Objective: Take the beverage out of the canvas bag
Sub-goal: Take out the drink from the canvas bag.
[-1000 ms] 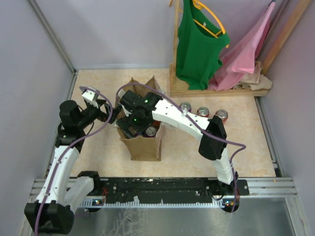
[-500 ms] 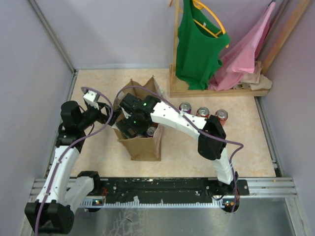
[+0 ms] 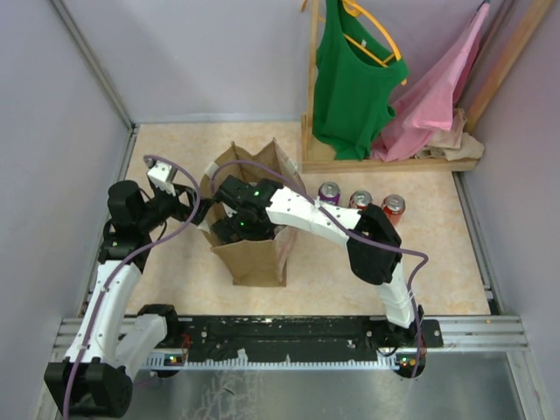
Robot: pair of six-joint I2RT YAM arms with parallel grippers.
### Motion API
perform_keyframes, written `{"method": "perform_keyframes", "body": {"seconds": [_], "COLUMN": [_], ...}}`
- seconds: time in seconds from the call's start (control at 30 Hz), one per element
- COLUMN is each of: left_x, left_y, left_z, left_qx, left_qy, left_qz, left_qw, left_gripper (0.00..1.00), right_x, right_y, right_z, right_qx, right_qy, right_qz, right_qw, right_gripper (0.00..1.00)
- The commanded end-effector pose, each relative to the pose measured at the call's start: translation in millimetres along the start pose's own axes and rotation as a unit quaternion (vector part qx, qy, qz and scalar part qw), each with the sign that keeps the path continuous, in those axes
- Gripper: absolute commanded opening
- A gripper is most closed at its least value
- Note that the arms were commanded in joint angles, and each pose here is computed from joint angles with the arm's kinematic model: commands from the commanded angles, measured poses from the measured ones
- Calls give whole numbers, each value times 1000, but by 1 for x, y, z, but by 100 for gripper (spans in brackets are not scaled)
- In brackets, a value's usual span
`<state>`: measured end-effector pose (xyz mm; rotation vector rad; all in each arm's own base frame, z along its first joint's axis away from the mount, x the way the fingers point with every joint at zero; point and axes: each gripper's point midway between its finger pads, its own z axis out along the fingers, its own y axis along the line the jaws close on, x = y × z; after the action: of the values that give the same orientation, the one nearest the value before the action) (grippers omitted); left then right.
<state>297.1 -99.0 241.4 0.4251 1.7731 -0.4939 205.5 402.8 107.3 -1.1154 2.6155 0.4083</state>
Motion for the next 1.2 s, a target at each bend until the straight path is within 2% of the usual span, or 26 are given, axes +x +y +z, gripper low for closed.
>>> {"method": "perform_keyframes", "body": {"seconds": [0.0,0.17,0.2,0.3,0.43,0.57,0.67,0.73,0.77,0.97,1.17], "left_x": [-44,-47,-47,-47,-46,-46,-47,-47,-47,-48,-48], "left_y": [-11,-11,-11,-10,-10,-10,-10,-10,-10,-9,-9], "left_z": [-2,-2,-2,-1,0,1,1,1,1,1,0], "left_qx": [21,22,22,21,23,22,22,22,22,20,19], "left_qy": [-75,-77,-77,-78,-77,-78,-79,-78,-78,-80,-80], "left_qz": [26,27,27,26,25,26,28,28,28,30,31], "left_qw": [997,996,996,996,996,996,996,996,996,996,996], "left_gripper": [100,100,100,100,100,100,100,100,100,100,100], "right_x": [48,49,49,51,56,57,52,46,42,5,-48], "right_y": [24,23,22,18,15,13,9,8,7,5,3], "right_z": [18,24,24,25,25,24,22,17,15,-16,-75], "right_qx": [-21,-17,-14,-4,8,21,34,43,46,74,106], "right_qy": [86,88,88,96,105,108,98,86,79,9,-97], "right_qz": [-53,-52,-53,-57,-68,-73,-73,-72,-70,-73,-70], "right_qw": [995,995,995,994,992,991,992,993,993,995,987], "right_gripper": [99,98,95,76,66,45,23,4,0,0,0]}}
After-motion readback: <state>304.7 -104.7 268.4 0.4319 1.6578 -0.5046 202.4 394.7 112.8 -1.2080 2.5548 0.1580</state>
